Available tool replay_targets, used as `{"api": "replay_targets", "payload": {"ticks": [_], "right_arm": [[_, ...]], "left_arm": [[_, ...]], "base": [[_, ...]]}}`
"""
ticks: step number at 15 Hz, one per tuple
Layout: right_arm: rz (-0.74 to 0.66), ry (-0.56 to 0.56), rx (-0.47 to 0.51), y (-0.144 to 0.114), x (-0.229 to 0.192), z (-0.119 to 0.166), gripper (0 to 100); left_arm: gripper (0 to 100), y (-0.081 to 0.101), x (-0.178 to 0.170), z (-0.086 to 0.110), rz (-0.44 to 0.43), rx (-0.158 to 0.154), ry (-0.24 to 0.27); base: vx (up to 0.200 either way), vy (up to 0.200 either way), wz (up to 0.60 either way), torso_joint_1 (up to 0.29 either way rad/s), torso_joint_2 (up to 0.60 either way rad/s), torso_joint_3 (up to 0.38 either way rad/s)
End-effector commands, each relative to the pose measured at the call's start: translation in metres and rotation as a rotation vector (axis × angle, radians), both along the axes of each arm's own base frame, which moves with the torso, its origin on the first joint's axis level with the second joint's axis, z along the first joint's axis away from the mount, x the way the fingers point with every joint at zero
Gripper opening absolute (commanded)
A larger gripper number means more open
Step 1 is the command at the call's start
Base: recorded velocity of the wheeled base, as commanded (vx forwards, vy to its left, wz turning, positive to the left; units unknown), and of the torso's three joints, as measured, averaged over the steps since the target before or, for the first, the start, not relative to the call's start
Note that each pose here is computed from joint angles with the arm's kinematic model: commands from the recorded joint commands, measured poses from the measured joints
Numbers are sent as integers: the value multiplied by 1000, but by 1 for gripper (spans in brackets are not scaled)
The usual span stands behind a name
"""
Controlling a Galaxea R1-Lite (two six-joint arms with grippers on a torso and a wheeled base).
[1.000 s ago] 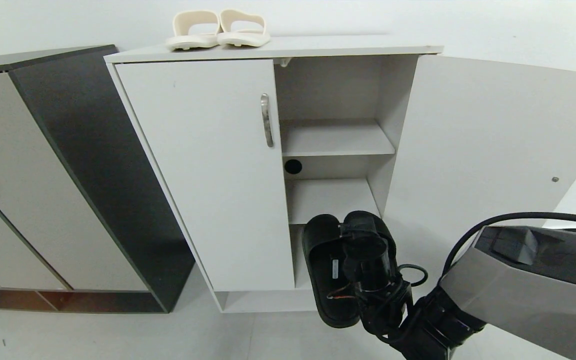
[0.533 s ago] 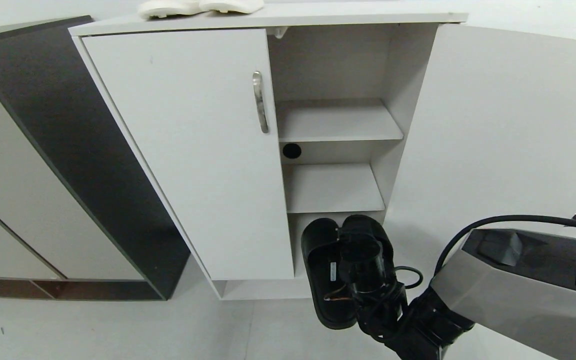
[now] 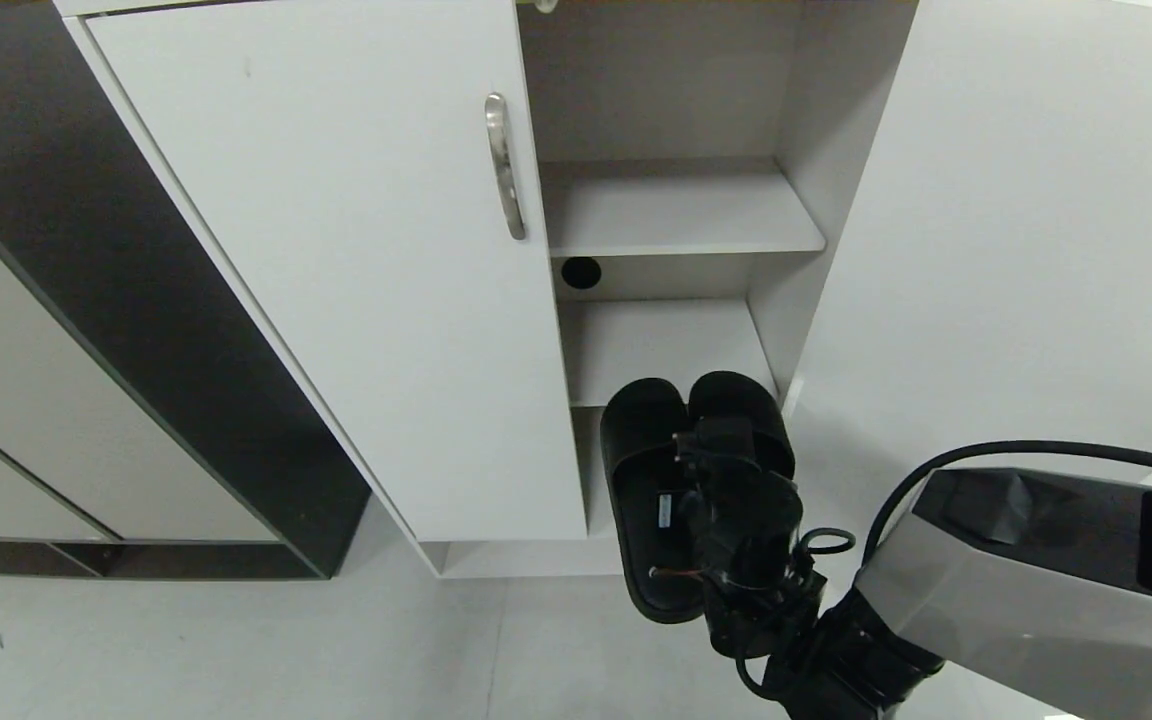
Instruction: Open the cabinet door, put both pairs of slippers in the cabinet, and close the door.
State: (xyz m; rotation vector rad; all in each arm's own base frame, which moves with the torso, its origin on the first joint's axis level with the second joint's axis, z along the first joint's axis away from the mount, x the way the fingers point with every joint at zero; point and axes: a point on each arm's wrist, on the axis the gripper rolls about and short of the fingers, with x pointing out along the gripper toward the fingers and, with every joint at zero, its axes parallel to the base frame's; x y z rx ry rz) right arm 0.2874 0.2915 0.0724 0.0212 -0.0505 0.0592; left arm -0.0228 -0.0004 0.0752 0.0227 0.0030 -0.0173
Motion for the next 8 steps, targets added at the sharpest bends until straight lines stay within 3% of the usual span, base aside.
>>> {"api": "replay_targets", "payload": {"ticks": [1,8], "right_arm": [[0,14,-53,-1,-1,-18,0],[-13,34,-49,-1,6,-25,0]], "left_arm": [[0,0,0,0,0,0,1],[0,0,0,0,0,0,1]], "base": [[0,0,0,0,0,0],[0,0,0,0,0,0]]}}
